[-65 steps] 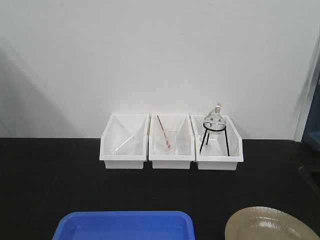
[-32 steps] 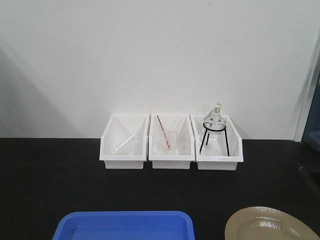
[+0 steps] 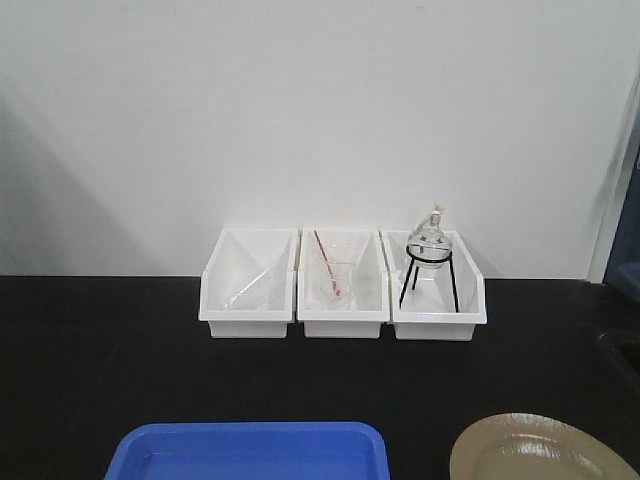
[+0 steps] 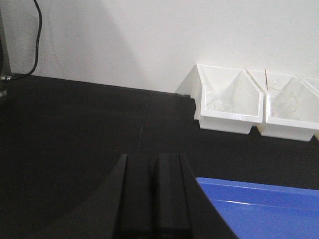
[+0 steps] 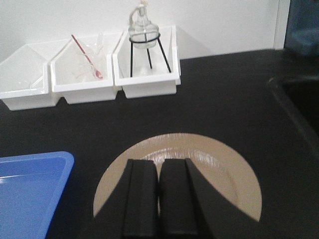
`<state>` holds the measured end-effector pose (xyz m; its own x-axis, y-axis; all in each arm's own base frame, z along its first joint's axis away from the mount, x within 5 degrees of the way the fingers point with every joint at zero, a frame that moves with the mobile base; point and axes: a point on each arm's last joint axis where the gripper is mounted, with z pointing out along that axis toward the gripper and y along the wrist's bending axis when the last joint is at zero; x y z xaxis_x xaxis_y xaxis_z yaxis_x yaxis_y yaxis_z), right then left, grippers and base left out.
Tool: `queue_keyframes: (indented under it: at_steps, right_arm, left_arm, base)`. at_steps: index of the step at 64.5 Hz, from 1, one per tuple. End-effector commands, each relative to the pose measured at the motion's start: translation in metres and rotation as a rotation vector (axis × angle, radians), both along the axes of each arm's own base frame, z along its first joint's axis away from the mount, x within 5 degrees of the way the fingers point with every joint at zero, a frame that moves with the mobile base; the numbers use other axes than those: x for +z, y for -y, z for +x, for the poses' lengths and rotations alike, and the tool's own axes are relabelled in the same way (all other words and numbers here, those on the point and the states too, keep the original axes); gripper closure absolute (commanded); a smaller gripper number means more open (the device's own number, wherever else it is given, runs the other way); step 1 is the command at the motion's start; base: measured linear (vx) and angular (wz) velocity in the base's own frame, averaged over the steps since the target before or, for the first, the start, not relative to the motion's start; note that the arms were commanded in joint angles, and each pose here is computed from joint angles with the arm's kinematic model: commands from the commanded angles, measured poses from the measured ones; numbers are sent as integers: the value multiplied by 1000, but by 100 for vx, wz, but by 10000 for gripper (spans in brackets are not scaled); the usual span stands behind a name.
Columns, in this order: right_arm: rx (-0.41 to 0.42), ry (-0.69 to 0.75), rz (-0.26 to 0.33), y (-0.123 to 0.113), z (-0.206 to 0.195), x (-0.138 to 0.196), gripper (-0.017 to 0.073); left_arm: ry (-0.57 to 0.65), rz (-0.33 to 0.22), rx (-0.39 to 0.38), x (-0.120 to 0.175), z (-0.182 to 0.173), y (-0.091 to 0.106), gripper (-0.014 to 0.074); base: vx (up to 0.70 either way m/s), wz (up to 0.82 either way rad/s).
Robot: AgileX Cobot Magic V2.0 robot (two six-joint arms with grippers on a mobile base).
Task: Place disk in tray to left cabinet
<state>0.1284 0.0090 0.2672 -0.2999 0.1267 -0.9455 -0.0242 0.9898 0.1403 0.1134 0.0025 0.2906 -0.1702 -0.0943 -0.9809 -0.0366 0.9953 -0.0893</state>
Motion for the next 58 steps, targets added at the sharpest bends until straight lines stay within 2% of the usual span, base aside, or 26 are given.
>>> queue_keyframes:
  at_steps: [1,6,10,17,23,46,58]
  right_arm:
    - [-12,61,49,-1,13,12,328]
    - [-12,25,45,-1,21,6,248]
    - [-21,1,73,-2,27,1,210]
    - [-77,-25,228,-2,38,-5,190]
    - [-101,-52,277,-2,43,-10,190]
    - [-117,-104,293,-2,50,-19,188]
    - [-121,-82,302,-2,51,-17,149]
  left_arm:
    - [67,0,4,13,4,0,404]
    - [50,0,3,12,5,0,328]
    - [50,0,3,12,5,0,277]
    - [49,0,3,12,5,0,228]
    - [49,0,3,12,5,0,227]
    - [47,-1,3,12,5,0,227]
    - [47,-1,3,12,5,0,227]
  base:
    - [0,0]
    - [0,0]
    - [0,0]
    - [0,0]
    - [0,0]
    - [0,0]
    - [0,0]
